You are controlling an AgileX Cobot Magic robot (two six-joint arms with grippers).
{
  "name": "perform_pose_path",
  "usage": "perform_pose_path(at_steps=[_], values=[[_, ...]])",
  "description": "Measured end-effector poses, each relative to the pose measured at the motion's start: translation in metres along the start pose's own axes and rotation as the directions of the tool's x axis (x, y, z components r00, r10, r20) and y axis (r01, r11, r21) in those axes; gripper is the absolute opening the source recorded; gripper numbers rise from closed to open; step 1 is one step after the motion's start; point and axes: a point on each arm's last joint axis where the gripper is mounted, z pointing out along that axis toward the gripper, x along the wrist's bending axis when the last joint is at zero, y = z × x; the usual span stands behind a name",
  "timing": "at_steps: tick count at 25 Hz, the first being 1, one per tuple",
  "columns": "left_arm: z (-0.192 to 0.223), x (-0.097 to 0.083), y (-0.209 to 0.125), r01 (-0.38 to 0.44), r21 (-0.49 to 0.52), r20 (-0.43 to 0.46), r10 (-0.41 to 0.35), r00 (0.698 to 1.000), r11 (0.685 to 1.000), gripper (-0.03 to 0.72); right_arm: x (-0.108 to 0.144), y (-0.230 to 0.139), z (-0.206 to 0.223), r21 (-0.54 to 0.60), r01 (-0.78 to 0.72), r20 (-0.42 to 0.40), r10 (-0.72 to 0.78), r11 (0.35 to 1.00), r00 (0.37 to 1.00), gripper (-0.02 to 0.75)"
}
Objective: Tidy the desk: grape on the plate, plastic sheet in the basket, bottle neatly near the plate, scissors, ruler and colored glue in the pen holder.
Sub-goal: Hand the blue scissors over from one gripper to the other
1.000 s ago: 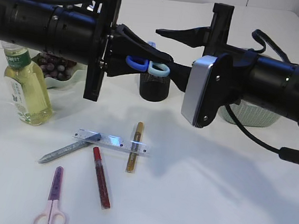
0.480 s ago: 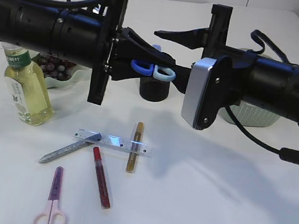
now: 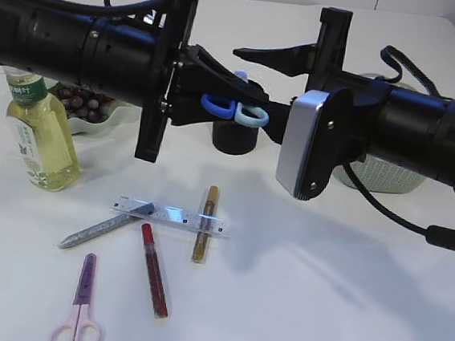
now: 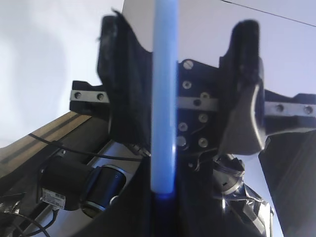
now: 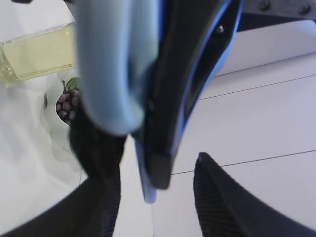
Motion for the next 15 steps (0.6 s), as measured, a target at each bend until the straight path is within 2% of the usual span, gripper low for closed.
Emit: perform_pose_path(at_steps=[8,15], values=[[0.0007,0.0019,0.0013,0.005,0.001,-0.004,-0.005,1.000,1.000,0.044,0.0002,0.0002,0.0000,-0.003,0.003,-0.002,-0.003,1.000,1.000,0.381],[0.0009,0.0025,0.0016,0.005,0.001,-0.006,-0.005,1.000,1.000,0.044,0.0000,0.0005,0.0000,-0.005,0.003,0.001,-0.003,1.000,1.000,0.267]])
